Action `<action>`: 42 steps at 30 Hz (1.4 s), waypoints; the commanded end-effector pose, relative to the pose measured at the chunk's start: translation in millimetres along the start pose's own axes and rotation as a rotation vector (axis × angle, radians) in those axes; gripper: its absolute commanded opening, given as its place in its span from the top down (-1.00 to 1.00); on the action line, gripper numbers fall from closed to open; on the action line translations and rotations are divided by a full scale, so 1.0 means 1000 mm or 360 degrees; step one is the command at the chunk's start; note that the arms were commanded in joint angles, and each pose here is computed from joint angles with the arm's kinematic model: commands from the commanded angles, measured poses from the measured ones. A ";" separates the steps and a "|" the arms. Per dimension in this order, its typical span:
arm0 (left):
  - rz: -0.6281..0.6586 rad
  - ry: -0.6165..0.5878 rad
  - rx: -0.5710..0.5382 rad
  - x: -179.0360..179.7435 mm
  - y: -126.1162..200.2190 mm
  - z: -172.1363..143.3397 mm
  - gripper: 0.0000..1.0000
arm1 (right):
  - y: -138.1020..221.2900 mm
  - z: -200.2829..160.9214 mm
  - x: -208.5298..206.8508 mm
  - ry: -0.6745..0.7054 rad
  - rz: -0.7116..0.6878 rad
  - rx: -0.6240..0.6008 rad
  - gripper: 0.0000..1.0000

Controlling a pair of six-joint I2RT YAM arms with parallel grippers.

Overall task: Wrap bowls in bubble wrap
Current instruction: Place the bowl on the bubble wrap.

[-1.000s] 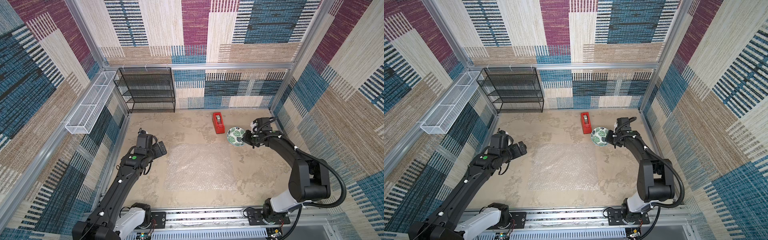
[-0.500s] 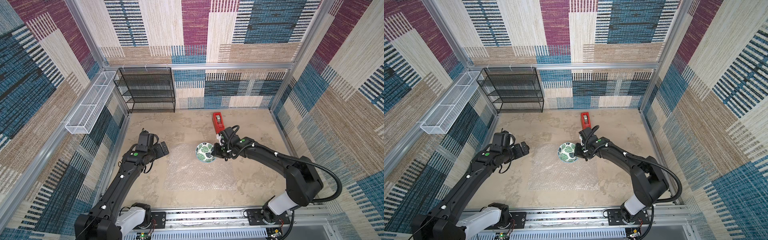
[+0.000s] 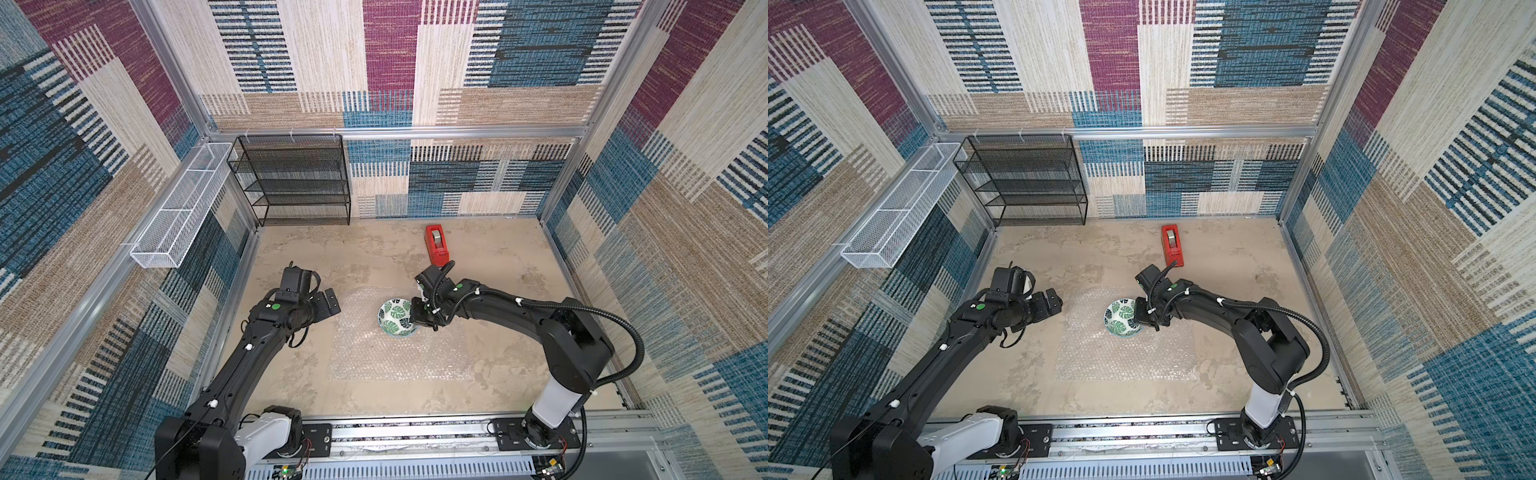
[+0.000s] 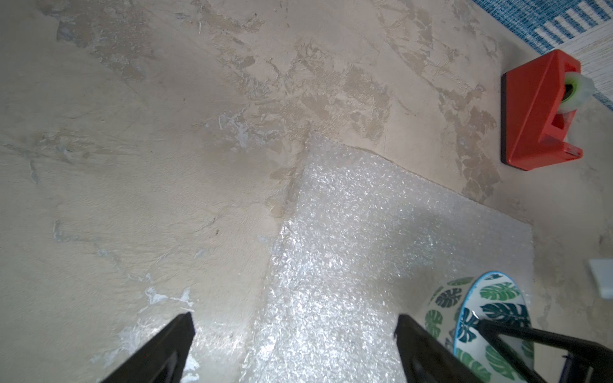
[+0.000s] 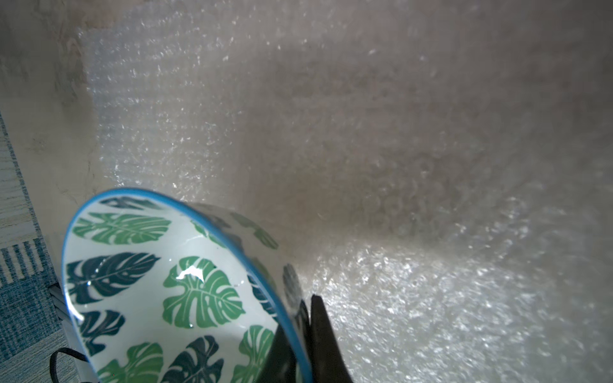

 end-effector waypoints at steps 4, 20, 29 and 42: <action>-0.0009 0.0003 -0.0012 -0.001 0.000 0.001 -1.00 | -0.005 -0.006 0.003 -0.0020 -0.0016 0.0002 1.00; -0.0067 -0.0001 0.0035 -0.007 -0.006 -0.001 -0.99 | -0.013 -0.009 -0.005 -0.0040 -0.0052 0.0004 -0.04; -0.0158 0.0010 0.0093 -0.016 -0.018 -0.006 -0.99 | 0.030 0.004 0.004 -0.0044 -0.0042 -0.0170 -0.98; -0.0240 -0.0251 0.0240 -0.056 -0.024 -0.030 -0.99 | 0.103 -0.049 -0.075 -0.0438 0.0083 -0.0382 -0.99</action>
Point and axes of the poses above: each gripper's point midway between its finger pads, its own y axis back along the fingers, its own x axis along the line the jaws close on, z = x × y, the point moved 2 cm from there along y, back along the fingers, and after that the axes turned 7 degrees about -y, right-handed, at the moved point
